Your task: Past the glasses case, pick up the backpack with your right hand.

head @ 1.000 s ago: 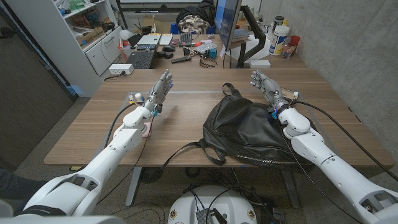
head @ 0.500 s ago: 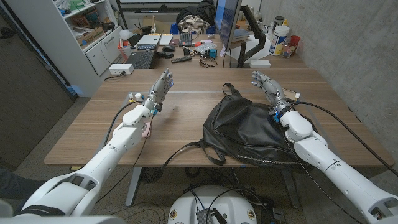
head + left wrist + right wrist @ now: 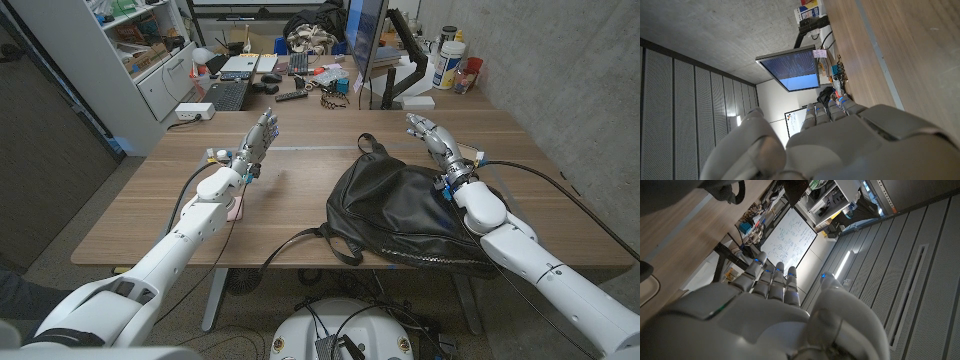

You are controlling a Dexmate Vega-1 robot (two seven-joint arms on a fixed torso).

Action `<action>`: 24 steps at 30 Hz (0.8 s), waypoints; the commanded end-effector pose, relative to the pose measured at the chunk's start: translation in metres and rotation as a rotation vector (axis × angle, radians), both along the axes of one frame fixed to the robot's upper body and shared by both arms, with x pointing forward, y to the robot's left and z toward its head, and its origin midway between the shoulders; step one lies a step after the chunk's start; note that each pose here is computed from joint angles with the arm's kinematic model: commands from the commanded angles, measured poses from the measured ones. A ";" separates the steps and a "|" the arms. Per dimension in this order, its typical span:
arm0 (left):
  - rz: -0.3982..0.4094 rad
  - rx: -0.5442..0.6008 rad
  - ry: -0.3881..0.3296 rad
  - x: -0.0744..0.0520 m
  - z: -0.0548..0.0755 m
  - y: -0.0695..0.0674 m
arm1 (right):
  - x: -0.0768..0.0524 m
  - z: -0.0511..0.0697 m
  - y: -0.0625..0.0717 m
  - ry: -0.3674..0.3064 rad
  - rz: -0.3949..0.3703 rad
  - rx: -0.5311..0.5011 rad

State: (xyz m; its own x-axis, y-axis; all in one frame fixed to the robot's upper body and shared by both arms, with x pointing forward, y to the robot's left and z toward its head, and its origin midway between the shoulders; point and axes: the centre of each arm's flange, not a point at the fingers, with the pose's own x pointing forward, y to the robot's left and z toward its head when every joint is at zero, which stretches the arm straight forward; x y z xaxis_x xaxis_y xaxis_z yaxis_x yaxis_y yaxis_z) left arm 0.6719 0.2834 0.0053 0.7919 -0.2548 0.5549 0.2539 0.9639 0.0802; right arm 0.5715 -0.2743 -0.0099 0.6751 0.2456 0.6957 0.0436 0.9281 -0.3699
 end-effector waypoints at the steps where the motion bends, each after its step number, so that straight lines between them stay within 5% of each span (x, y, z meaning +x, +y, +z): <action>1: -0.001 0.001 -0.018 -0.003 0.005 -0.001 | -0.021 0.000 0.005 -0.042 -0.126 -0.172; 24: -0.002 -0.004 -0.023 -0.004 0.005 -0.001 | -0.051 -0.002 0.005 -0.085 -0.300 -0.369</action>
